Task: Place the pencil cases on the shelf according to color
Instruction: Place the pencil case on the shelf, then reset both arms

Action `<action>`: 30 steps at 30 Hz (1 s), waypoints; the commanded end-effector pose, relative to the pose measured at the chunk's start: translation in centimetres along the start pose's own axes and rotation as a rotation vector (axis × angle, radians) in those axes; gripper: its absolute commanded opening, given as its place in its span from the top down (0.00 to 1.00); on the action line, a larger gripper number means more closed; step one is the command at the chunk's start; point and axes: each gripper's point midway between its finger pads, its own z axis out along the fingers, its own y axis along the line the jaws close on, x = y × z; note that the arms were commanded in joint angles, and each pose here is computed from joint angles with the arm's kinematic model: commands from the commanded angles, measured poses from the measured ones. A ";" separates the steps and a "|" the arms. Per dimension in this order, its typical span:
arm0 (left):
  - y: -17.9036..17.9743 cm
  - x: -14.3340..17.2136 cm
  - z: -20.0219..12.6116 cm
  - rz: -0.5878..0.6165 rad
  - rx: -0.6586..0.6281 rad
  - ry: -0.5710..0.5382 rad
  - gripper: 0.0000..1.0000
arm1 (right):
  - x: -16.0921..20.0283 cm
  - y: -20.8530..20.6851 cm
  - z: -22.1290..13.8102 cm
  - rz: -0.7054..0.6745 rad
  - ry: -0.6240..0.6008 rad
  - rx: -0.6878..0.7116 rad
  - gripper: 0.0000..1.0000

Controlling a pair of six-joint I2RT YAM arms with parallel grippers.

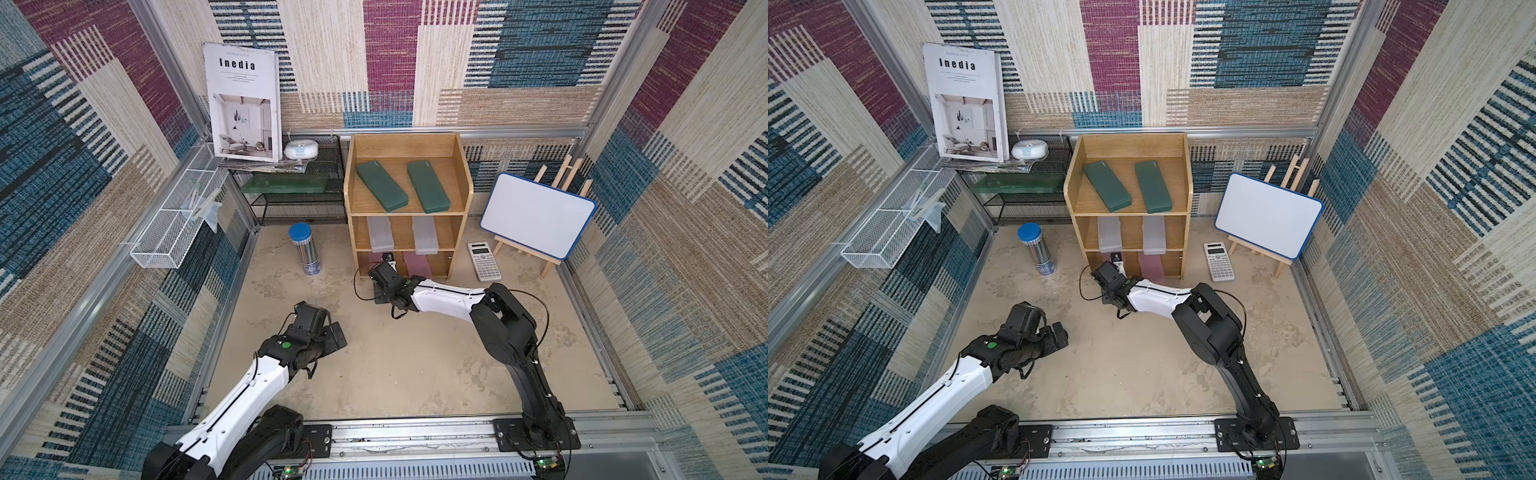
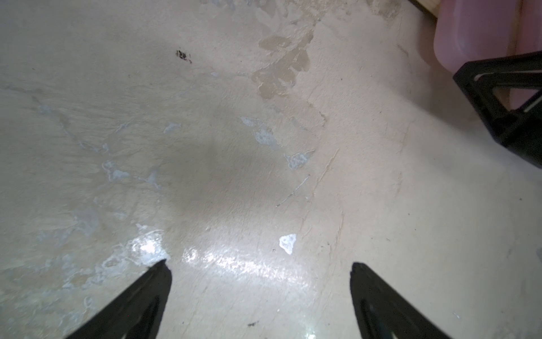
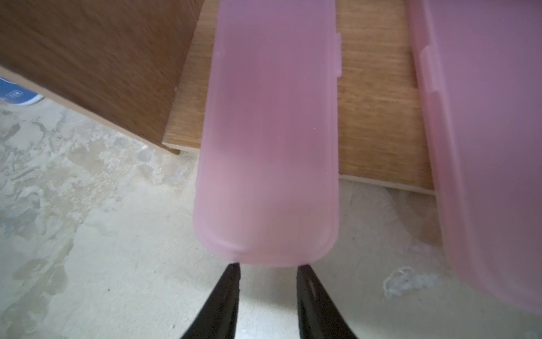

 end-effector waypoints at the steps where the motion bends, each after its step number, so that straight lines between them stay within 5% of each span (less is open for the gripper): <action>1: 0.3 -0.7 -0.6 0.003 -0.025 -0.031 0.01 | -1.3 0.1 -1.5 -0.001 -0.041 -0.013 0.62; 8: -0.5 -2.7 -3.3 0.020 0.026 -0.141 0.01 | -2.2 -1.2 -7.3 0.007 -0.129 -0.051 0.50; 17: -1.5 -7.0 -6.6 0.135 0.036 -0.350 0.01 | -1.6 -7.9 -15.2 0.015 -0.251 0.091 0.00; 24: -1.6 -12.0 -6.1 0.255 -0.136 -0.509 0.01 | -3.0 -16.1 -18.9 -0.024 -0.366 0.336 0.00; 30: 2.4 -14.0 -4.5 0.208 -0.321 -0.564 0.01 | -4.4 -22.4 -20.3 -0.028 -0.474 0.393 0.00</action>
